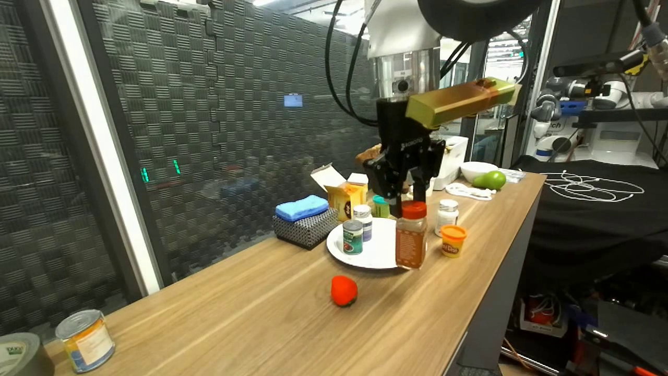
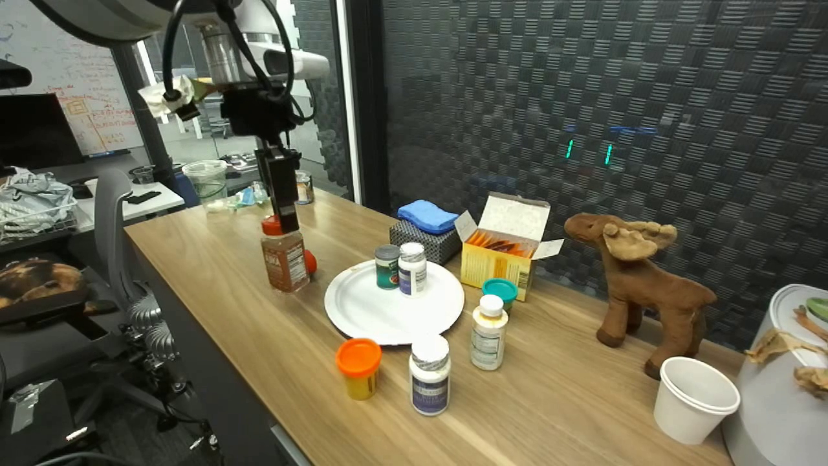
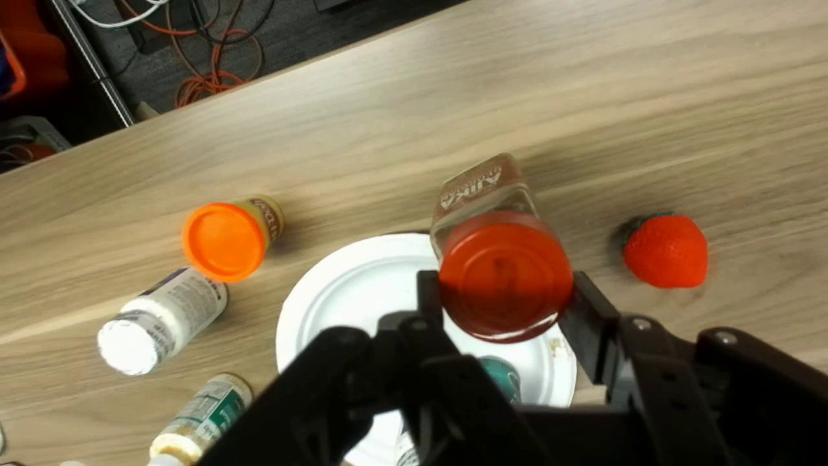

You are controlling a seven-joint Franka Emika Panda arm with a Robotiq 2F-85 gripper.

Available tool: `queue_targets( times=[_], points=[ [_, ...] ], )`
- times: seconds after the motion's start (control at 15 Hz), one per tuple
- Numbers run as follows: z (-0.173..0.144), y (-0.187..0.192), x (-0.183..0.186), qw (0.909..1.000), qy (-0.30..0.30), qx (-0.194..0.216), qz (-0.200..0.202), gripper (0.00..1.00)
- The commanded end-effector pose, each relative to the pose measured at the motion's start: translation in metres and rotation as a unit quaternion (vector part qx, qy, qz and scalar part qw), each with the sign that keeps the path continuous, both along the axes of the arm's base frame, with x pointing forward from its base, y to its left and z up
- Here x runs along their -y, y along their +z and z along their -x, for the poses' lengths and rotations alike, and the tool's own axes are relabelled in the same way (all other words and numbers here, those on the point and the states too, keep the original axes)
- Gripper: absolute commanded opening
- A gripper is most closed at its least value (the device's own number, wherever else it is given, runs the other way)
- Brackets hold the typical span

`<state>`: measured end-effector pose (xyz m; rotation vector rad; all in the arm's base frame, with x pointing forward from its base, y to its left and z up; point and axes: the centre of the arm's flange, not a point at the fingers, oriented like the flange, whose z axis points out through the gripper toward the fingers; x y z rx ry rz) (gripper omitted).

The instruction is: Put all the bottles and the orange plushie surrounding the white plate, on the white plate

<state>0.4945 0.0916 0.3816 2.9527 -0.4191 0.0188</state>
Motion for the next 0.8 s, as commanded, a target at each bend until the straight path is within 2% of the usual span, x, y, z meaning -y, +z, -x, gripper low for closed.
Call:
queue_targets(
  times=[0.0,0.2,0.33,0.73],
  points=[
    [-0.025,0.021,0.028,0.9992,-0.027,0.021,0.022,0.24],
    [-0.042,0.011,0.059,0.9979,-0.054,0.028,0.023,0.24],
    [-0.052,0.003,0.081,0.9965,-0.077,0.032,0.010,0.24],
    [-0.083,-0.023,0.118,0.9919,-0.113,0.054,-0.020,0.24]
  ],
)
